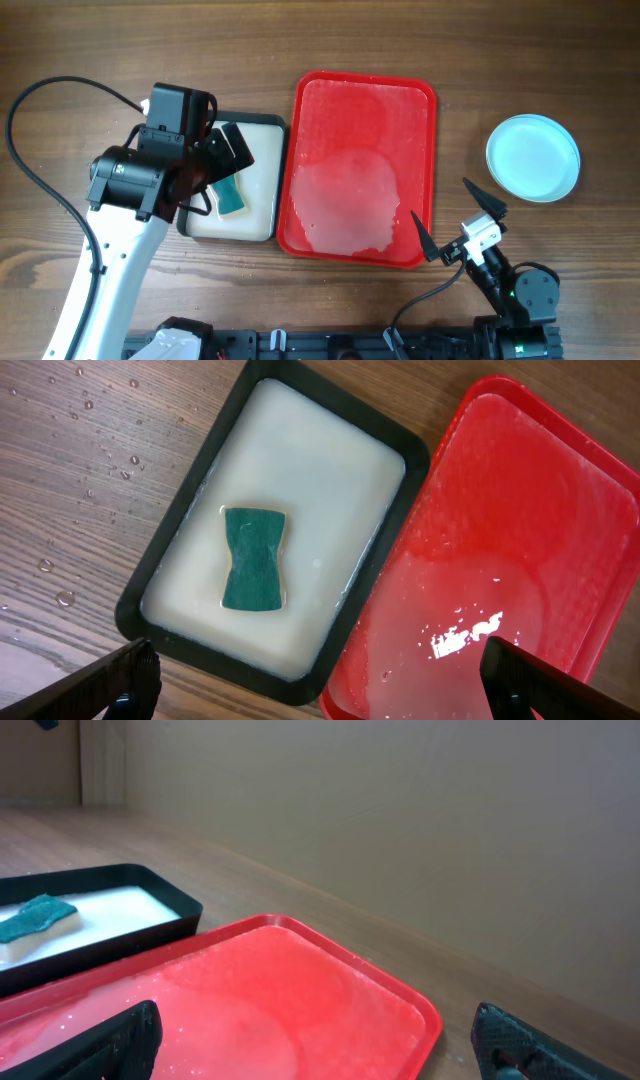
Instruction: Clean dirty plates on tray and stack at the side
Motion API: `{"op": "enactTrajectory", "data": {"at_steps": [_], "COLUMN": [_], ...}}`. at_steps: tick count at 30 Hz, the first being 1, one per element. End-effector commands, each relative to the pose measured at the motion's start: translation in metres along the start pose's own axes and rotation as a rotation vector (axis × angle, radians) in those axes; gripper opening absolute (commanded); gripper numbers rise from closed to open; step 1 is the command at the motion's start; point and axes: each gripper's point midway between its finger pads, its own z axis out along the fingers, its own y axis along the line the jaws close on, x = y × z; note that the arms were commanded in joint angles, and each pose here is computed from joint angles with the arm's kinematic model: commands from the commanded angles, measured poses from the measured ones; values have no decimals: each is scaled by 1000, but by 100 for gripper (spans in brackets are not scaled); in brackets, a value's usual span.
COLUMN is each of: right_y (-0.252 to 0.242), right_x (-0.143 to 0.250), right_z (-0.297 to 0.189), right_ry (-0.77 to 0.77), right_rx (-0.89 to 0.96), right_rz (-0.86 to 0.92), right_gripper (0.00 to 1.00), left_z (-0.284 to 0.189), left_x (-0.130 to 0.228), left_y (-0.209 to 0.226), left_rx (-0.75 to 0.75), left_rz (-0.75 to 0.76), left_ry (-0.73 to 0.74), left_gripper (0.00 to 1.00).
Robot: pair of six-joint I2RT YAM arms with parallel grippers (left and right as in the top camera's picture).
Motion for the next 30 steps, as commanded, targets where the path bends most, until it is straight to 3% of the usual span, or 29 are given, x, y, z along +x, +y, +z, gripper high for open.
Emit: {"op": "enactTrajectory", "data": {"at_steps": [1,4,7,11,15,24,27,30], "right_y": [0,0,0,0,0,0,0,0], "right_x": [-3,-3,-3,-3,-3,-3,-3,-3], "right_z": [-1,-1,-1,-1,-1,-1,-1,-1], "right_ry": [-14,-14,-14,-14,-14,-14,-14,-14], "right_rx": [5,5,5,5,5,4,5,5], "right_rz": [12,12,12,12,12,12,12,12], "right_gripper": [100,100,100,100,100,100,99,100], "left_z": [-5,-6,-43,-82,-90,-50,-38,2], "left_x": [-5,-5,4,-10,-2,25,26,37], "left_y": [-2,-2,12,41,43,53,49,49], "left_rx": [15,16,66,180,389,519,547,544], "left_rz": [1,1,-10,-129,21,78,89,96], "left_ry": [-17,-19,-104,-391,-701,-1001,-1029,-967], "left_gripper": [100,100,100,100,100,100,100,100]}}
